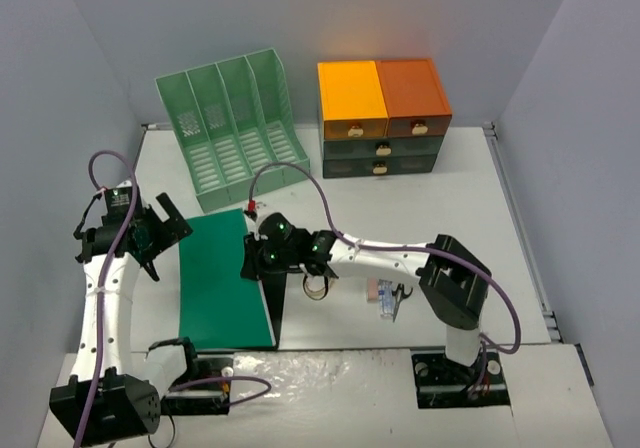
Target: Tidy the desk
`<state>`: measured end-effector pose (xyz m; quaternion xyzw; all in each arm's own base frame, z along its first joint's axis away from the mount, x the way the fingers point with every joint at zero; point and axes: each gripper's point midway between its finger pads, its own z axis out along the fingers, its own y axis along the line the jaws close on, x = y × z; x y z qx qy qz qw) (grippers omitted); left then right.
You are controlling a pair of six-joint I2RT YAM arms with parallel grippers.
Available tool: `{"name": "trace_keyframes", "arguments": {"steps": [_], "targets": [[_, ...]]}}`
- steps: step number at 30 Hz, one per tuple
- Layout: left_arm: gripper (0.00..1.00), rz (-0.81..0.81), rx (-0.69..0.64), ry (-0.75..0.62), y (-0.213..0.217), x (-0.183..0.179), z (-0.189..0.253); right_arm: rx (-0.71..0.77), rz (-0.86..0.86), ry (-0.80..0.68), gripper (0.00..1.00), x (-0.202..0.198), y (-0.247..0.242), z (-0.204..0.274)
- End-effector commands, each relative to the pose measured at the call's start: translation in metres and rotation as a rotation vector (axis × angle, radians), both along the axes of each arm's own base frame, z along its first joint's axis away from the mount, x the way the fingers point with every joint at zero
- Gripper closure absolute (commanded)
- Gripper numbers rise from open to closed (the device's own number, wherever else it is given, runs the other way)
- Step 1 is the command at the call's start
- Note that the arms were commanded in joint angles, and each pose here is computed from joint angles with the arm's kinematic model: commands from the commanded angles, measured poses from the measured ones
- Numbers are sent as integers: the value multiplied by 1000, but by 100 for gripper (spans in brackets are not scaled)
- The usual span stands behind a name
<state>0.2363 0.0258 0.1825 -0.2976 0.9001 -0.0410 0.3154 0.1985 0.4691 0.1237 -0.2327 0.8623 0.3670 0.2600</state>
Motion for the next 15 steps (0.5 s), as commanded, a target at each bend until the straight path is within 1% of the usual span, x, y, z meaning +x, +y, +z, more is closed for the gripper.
{"name": "trace_keyframes", "arguments": {"steps": [1,6,12,15], "targets": [[3,27,65,-41,10,-7,19,73,-102,-278,100,42,-15,109],[3,32,56,-52,8,-11,20,86,-217,-410,100,72,-37,159],[3,26,70,-42,8,-15,18,68,-306,-531,100,89,-61,204],[3,18,67,-40,5,-15,16,47,-386,-616,100,103,-74,228]]}}
